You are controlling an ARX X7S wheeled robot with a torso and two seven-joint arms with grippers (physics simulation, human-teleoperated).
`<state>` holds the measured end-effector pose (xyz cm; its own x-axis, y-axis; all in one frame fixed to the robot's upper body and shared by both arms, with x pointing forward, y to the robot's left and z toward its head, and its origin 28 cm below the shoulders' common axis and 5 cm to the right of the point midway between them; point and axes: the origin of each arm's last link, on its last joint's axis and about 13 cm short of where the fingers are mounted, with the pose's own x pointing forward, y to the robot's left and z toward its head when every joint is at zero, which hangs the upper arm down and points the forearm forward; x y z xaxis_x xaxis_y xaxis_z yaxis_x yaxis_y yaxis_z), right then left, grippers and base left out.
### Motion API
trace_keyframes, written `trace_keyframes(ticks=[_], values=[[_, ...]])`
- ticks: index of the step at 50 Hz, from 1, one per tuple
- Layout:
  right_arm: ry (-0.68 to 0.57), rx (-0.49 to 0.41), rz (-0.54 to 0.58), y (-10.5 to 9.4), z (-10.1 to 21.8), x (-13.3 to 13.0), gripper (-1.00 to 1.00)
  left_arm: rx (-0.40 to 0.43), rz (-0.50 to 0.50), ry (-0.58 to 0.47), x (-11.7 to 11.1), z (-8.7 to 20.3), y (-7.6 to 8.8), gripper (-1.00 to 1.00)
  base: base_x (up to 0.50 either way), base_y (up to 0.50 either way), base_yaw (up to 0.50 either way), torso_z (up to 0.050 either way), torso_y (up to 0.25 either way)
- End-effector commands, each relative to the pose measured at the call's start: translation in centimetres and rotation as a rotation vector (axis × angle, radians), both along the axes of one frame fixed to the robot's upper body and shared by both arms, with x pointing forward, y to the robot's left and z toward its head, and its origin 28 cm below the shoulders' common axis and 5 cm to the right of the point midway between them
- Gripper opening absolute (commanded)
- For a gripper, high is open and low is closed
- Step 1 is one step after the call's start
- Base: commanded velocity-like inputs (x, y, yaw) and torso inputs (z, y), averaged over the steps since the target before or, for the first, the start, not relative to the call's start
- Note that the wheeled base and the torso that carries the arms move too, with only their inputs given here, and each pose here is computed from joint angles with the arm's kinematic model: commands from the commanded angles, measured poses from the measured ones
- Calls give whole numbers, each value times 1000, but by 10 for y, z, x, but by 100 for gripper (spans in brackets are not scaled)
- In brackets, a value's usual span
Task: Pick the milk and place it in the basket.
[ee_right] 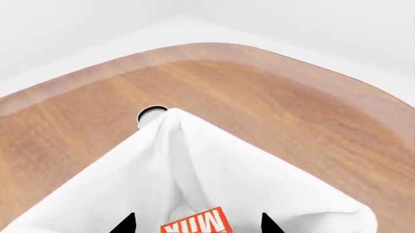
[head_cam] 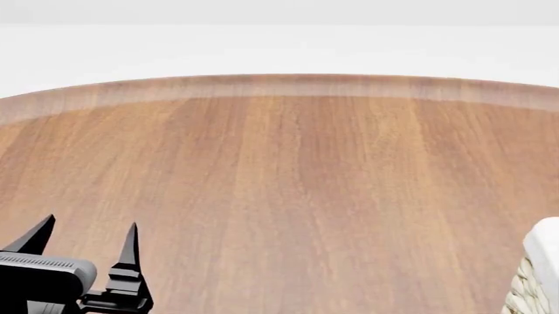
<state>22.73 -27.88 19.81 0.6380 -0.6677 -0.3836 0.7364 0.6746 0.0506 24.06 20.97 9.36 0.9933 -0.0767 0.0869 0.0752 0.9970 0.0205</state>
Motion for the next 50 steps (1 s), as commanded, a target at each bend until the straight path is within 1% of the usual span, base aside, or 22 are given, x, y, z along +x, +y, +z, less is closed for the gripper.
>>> trace_keyframes(ticks=[1, 10, 13, 16, 17, 19, 20, 21, 23, 24, 25, 27, 28, 31, 32, 33, 34, 37, 38, 41, 43, 50], values=[[-73, 11, 21, 1, 5, 1, 100, -6, 2, -10, 2, 1, 0, 100, 0, 0, 0, 0, 0], [-70, -6, 26, 3, 8, 1, 100, -9, 2, -11, 1, 1, 1, 100, 0, 0, 0, 0, 0], [-83, -8, 45, 6, 9, 3, 100, -11, 3, -11, 1, 2, 1, 100, 0, 0, 0, 0, 0], [-125, -18, 178, 17, 9, 9, 100, -10, 1, -10, 1, 1, 1, 100, 0, 0, 0, 0, 0], [-171, -50, 262, 25, 9, 12, 100, -10, 1, -10, 1, 0, 0, 100, 0, 0, 0, 0, 0], [-185, -60, 336, 35, 6, 17, 100, -11, 0, -8, 2, 0, 0, 100, 0, 0, 0, 0, 0], [-238, -96, 431, 50, 5, 19, 100, -10, -2, -8, 2, 0, -1, 100, 0, 0, 0, 0, 0], [-245, -97, 449, 53, 4, 20, 100, -11, -2, -8, 2, 0, -1, 100, 0, 0, 0, 0, 0], [-275, -130, 550, 71, -1, 20, 100, -11, -3, -7, 2, 0, -1, 100, 0, 0, 0, 0, 0], [-250, -153, 577, 83, -9, 21, 100, -13, -3, -7, 2, 0, -1, 100, 0, 0, 0, 0, 0], [-240, -170, 618, 92, -14, 21, 100, -13, -2, -7, 2, 0, -1, 100, 0, 0, 0, 0, 0], [-264, -195, 632, 100, -19, 20, 100, -14, -2, -7, 3, 0, -2, 100, 0, 0, 0, 0, 0], [-270, -247, 633, 110, -25, 18, 100, -15, -2, -6, 3, -1, -2, 100, 0, 0, 0, 0, 0], [-298, -262, 668, 125, -32, 15, 100, -15, -2, -6, 3, -1, -2, 100, 0, 0, 0, 0, 0], [-304, -302, 670, 134, -38, 13, 100, -16, -3, -6, 3, -1, -3, 100, 0, 0, 0, 0, 0], [-297, -314, 683, 138, -42, 12, 100, -15, -4, -6, 2, 0, -3, 100, 0, 0, 0, 0, 0], [-289, -340, 709, 147, -50, 10, 100, -15, -5, -7, 2, 0, -3, 100, 0, 0, 0, 0, 0], [-271, -414, 726, 159, -59, 6, 100, -13, -5, -8, 2, 0, -3, 100, 0, 0, 0, 0, 0], [-255, -457, 725, 164, -62, 4, 100, -13, -5, -9, 2, 0, -3, 100, 0, 0, 0, 0, 0], [-260, -501, 710, 167, -61, 2, 100, -15, -5, -10, 2, 1, -3, 100, 0, 0, 0, 0, 0], [-261, -482, 720, 167, -60, 2, 100, -15, -6, -10, 1, 1, -3, 100, 0, 0, 0, 0, 0], [-273, -482, 719, 167, -59, -1, 100, -14, -7, -14, 1, 3, -4, 100, 0, 0, 0, 0, 0]])
